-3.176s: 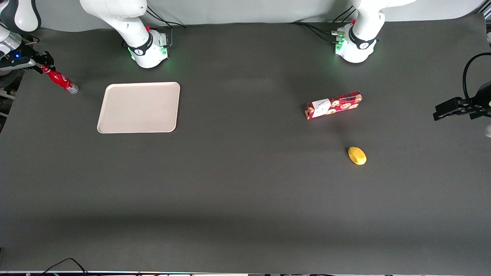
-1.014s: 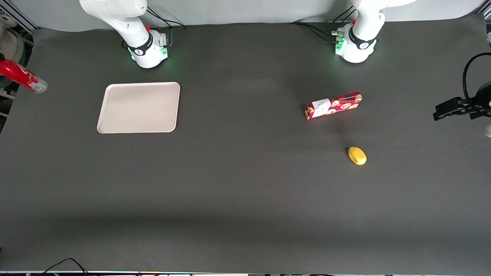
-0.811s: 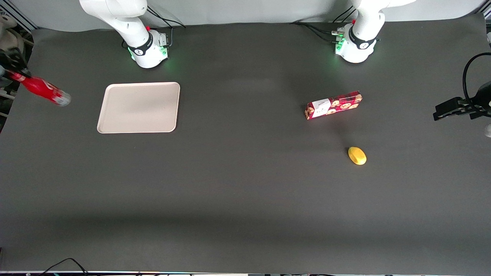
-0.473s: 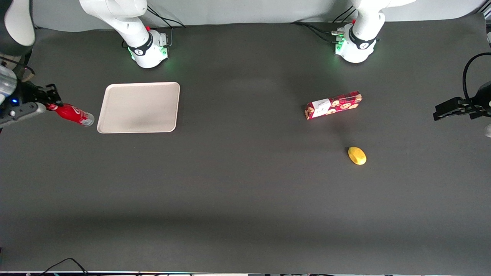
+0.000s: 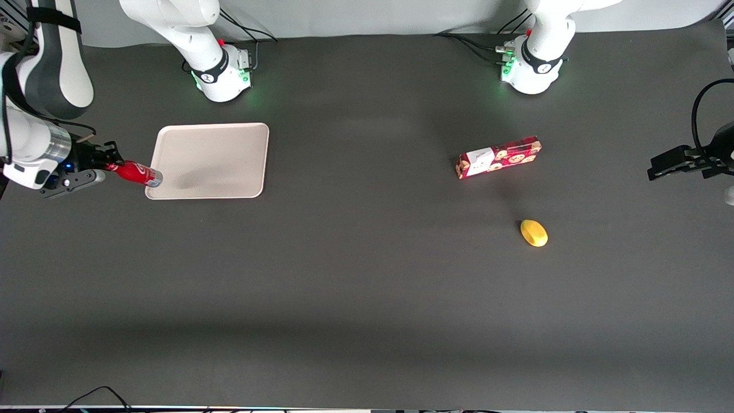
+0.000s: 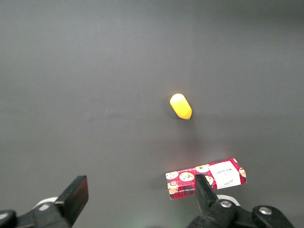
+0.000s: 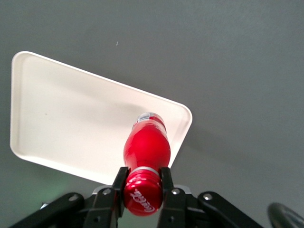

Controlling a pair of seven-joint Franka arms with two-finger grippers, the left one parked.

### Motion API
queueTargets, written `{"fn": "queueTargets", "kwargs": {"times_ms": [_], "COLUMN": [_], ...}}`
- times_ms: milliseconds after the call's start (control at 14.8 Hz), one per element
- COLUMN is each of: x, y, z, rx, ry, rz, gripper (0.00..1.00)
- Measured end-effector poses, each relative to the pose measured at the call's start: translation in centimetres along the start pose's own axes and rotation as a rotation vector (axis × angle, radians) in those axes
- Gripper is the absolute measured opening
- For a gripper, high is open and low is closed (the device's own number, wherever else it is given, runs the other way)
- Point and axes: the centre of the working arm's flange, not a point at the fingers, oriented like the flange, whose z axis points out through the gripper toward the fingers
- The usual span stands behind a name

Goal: Place coke bottle on tray
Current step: 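Lift the bottle and carry it toward the white tray, then lower the bottle onto the white tray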

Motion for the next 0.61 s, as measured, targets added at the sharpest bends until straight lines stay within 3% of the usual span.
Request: {"fn": "queueTargets", "kwargs": {"times_ms": [270, 608], "x": [-0.7, -2.3], "y": [-0.5, 0.0], "z": [5.0, 7.3], "rx": [0.01, 0.024], "ry": [0.002, 0.007], "rz": [0.023, 0.053], "gripper": [0.32, 0.32]}}
